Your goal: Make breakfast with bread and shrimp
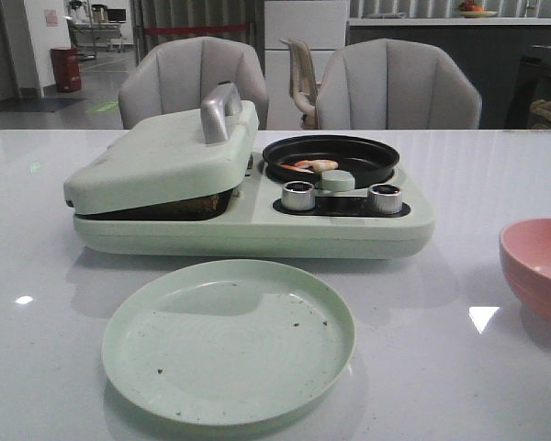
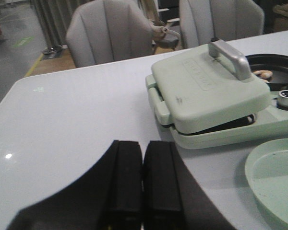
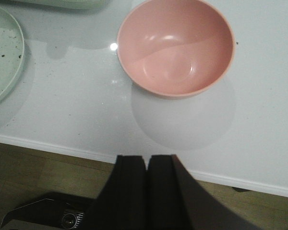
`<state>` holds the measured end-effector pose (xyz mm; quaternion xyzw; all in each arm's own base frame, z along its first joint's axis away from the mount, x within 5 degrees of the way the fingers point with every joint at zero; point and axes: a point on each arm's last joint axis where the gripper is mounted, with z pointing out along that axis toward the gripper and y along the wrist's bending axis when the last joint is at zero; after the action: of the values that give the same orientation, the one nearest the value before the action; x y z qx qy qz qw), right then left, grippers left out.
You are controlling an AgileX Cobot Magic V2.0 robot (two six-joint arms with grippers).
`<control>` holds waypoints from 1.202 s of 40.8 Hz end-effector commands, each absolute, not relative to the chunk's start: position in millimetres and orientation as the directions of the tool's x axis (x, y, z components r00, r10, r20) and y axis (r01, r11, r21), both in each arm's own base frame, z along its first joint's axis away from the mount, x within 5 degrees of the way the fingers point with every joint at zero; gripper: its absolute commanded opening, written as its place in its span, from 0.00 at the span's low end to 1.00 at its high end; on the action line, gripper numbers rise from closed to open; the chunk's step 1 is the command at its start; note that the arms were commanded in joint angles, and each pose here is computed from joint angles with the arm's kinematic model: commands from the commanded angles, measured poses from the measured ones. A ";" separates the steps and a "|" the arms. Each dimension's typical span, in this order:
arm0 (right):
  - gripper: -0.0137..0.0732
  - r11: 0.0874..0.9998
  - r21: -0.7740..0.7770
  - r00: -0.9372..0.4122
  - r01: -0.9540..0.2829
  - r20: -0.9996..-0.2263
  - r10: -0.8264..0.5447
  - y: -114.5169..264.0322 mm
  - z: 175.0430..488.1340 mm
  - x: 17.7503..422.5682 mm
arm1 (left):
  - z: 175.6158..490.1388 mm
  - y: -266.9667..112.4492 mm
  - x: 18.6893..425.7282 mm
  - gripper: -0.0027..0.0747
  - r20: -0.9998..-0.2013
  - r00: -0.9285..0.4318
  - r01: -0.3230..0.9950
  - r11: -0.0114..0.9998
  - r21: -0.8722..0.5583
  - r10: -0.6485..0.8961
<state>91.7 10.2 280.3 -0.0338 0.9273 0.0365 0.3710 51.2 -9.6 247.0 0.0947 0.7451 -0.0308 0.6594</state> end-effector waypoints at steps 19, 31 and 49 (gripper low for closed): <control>0.20 0.995 0.047 -0.657 -0.089 -0.753 -0.023 10.6 293.2 96.4 | 217.0 -3.5 53.4 0.18 -0.986 0.163 0.073 0.997 -0.009 -0.021; 0.20 0.995 0.047 -0.657 -0.089 -0.753 -0.023 10.6 293.2 96.4 | 216.9 -2.9 53.6 0.18 -0.987 0.161 0.061 0.998 -0.011 -0.020; 0.20 0.995 0.047 -0.657 -0.089 -0.753 -0.023 10.6 293.2 96.4 | 217.1 -3.5 53.5 0.18 -0.986 0.164 0.064 0.998 -0.007 -0.018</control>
<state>91.4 10.2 280.6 -0.0331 0.9266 0.0368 0.3728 55.9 -3.6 209.7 0.0235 0.6871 -0.0225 0.7259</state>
